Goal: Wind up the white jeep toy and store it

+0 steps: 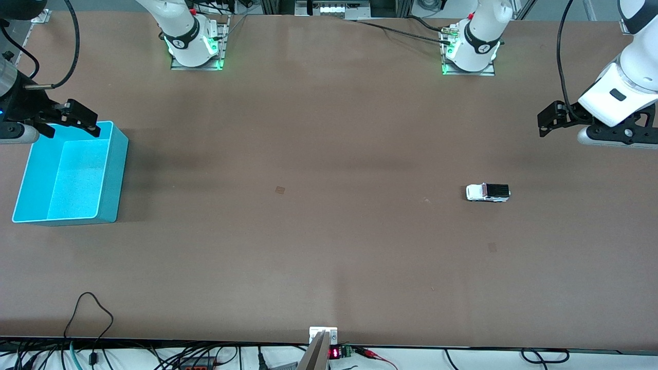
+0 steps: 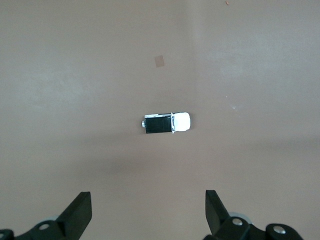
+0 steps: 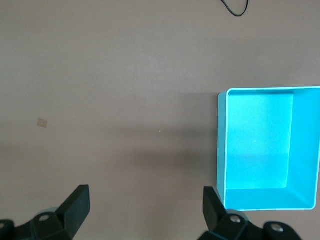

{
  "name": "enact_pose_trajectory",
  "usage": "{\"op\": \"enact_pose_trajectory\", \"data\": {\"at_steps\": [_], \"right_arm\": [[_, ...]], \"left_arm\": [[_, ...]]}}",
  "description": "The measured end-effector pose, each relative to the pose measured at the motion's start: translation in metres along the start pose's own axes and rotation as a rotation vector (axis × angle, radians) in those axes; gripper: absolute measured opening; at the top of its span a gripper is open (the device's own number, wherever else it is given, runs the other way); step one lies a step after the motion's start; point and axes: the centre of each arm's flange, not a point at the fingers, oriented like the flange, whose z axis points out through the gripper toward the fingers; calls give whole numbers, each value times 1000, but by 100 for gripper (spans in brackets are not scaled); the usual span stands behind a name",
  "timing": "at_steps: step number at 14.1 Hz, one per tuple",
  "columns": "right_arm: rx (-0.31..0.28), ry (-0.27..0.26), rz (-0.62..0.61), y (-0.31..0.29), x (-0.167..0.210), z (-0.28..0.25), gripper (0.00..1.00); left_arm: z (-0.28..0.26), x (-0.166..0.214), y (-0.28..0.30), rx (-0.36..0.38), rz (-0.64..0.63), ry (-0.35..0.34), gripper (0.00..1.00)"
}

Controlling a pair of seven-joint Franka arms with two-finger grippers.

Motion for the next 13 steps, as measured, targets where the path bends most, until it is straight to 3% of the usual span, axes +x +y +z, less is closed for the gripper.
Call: {"op": "enact_pose_trajectory", "data": {"at_steps": [13], "right_arm": [[0,-7,0,0,-1,0,100]], "left_arm": [[20,1,-7,-4,28,-84,100]]}}
